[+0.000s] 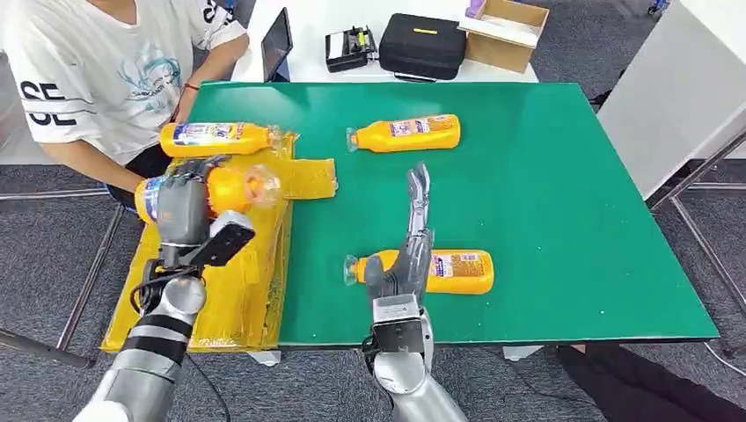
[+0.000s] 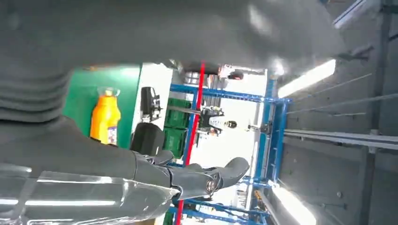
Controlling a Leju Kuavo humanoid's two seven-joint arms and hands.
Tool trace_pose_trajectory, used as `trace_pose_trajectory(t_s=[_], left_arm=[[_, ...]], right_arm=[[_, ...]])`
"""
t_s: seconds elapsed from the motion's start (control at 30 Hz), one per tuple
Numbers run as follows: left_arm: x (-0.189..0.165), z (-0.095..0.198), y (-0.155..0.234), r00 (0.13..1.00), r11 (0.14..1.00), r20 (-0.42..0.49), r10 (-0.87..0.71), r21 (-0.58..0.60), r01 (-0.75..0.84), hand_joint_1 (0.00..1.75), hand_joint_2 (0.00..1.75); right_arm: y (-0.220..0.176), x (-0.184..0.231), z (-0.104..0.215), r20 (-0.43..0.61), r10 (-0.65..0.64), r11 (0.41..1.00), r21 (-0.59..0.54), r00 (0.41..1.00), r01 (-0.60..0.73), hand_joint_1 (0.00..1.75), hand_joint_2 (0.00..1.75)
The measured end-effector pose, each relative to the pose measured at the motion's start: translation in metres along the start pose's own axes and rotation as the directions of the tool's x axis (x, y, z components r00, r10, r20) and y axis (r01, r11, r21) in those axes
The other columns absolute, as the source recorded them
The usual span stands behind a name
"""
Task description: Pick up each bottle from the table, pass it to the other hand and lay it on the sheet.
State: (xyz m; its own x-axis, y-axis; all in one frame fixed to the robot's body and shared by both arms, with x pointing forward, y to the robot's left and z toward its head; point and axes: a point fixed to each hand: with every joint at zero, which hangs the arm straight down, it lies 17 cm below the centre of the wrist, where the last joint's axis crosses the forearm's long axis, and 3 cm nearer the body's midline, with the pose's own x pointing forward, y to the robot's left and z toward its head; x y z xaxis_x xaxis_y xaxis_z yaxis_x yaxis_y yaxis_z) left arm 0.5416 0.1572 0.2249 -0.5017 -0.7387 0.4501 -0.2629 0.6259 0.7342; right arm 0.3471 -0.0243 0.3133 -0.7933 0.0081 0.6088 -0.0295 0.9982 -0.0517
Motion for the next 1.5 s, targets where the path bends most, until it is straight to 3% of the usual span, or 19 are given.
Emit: trace_pose_trajectory(t_s=[0.2, 0.43, 0.87, 0.93, 1.0, 1.03, 1.07, 1.33, 1.5], left_arm=[[-0.037, 0.023, -0.064, 0.998, 0.949, -0.021, -0.067, -0.309, 0.057, 1.75, 1.75], [-0.077, 0.056, -0.091, 0.992, 0.862, -0.070, -0.109, -0.503, 0.059, 1.75, 1.75], [-0.100, 0.073, -0.099, 0.988, 0.794, -0.098, -0.123, -0.607, 0.039, 1.75, 1.75], [-0.100, 0.074, -0.099, 0.988, 0.787, -0.096, -0.124, -0.615, 0.038, 1.48, 1.75], [-0.100, 0.075, -0.100, 0.988, 0.785, -0.098, -0.120, -0.619, 0.034, 0.31, 1.75], [-0.099, 0.077, -0.102, 0.989, 0.779, -0.100, -0.109, -0.627, 0.022, 0.31, 1.75], [-0.098, 0.079, -0.104, 0.990, 0.772, -0.103, -0.092, -0.635, 0.006, 0.02, 0.00], [-0.083, 0.107, -0.119, 0.984, 0.697, -0.153, 0.093, -0.696, -0.174, 0.00, 0.00], [-0.083, 0.114, -0.119, 0.980, 0.680, -0.164, 0.116, -0.705, -0.199, 0.00, 0.00]], right_arm=[[0.008, 0.001, 0.001, -0.009, -0.053, 0.998, 0.035, 0.999, 0.053, 0.00, 1.75], [0.013, 0.000, 0.003, -0.020, -0.085, 0.994, 0.060, 0.996, 0.086, 0.00, 1.75], [0.026, -0.008, 0.012, -0.056, -0.122, 0.986, 0.108, 0.991, 0.127, 0.00, 1.75], [0.027, -0.009, 0.014, -0.063, -0.124, 0.985, 0.115, 0.990, 0.131, 0.00, 1.75], [0.029, -0.011, 0.016, -0.070, -0.128, 0.984, 0.119, 0.989, 0.135, 0.00, 1.75], [0.030, -0.012, 0.017, -0.076, -0.131, 0.983, 0.122, 0.988, 0.140, 0.00, 1.75], [0.031, -0.014, 0.019, -0.081, -0.135, 0.981, 0.129, 0.988, 0.145, 0.00, 1.75], [0.041, -0.024, 0.029, -0.124, -0.158, 0.970, 0.167, 0.980, 0.178, 0.00, 1.75], [0.044, -0.028, 0.033, -0.140, -0.160, 0.968, 0.172, 0.977, 0.183, 0.00, 1.75]])
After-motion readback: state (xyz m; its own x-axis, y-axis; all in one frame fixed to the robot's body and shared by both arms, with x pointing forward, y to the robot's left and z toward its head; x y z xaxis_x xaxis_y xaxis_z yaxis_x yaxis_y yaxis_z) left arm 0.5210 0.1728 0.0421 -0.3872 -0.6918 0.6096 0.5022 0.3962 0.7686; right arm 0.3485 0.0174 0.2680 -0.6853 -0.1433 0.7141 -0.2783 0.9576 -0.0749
